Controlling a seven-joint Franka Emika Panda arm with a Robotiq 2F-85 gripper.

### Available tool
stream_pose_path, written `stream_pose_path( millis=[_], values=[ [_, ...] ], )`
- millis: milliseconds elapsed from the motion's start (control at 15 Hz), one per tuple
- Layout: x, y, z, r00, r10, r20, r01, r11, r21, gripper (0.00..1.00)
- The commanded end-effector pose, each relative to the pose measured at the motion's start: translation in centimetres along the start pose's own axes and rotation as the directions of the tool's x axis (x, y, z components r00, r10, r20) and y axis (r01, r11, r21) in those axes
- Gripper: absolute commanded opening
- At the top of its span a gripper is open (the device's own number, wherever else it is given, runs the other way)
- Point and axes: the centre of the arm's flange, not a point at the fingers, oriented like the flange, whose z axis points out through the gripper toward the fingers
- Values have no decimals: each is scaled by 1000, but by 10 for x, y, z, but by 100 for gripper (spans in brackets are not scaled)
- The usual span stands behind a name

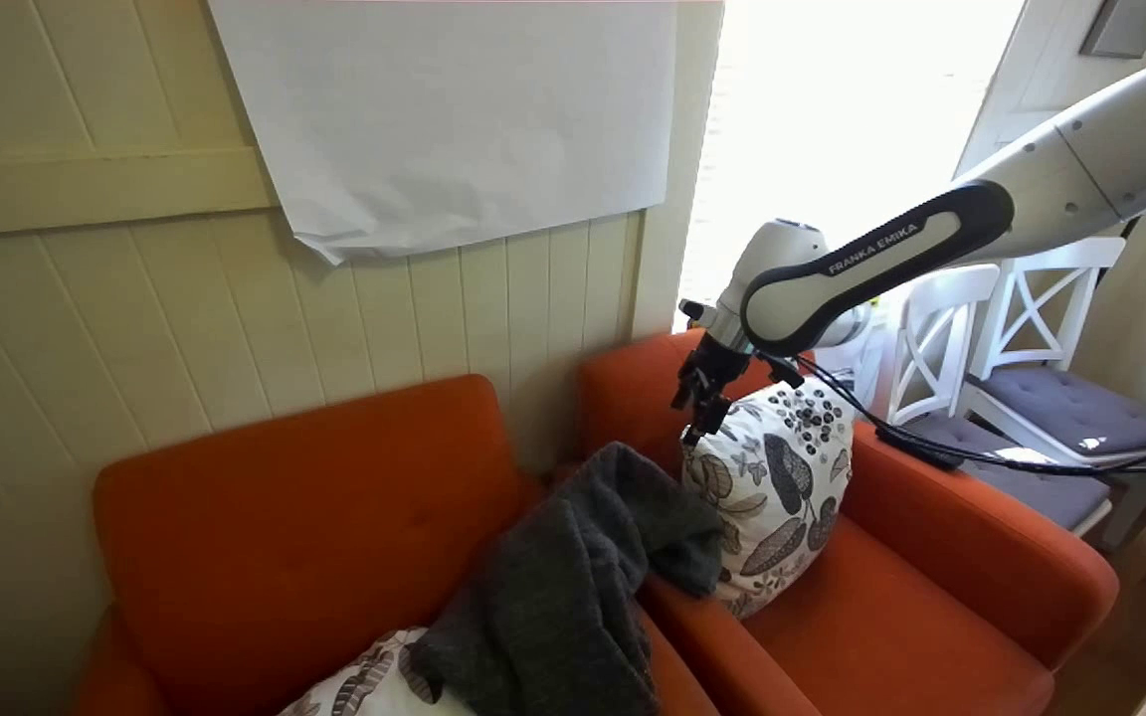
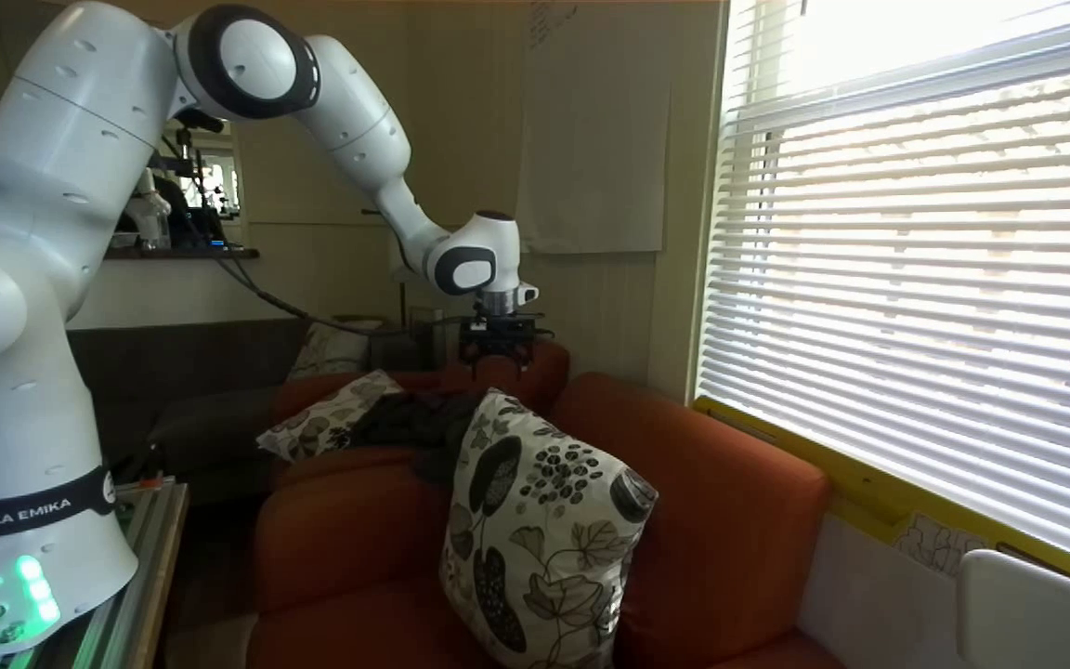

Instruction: Move the grey towel to the right

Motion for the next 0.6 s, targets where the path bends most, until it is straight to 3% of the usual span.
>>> stream_pose_path(
  millis=[0,200,533],
  values=[
    [27,20,25,992,-101,-72,105,993,56,100],
    [44,21,39,987,-134,-93,148,975,164,100],
    [50,34,75,986,-158,-53,165,968,189,100]
  ],
)
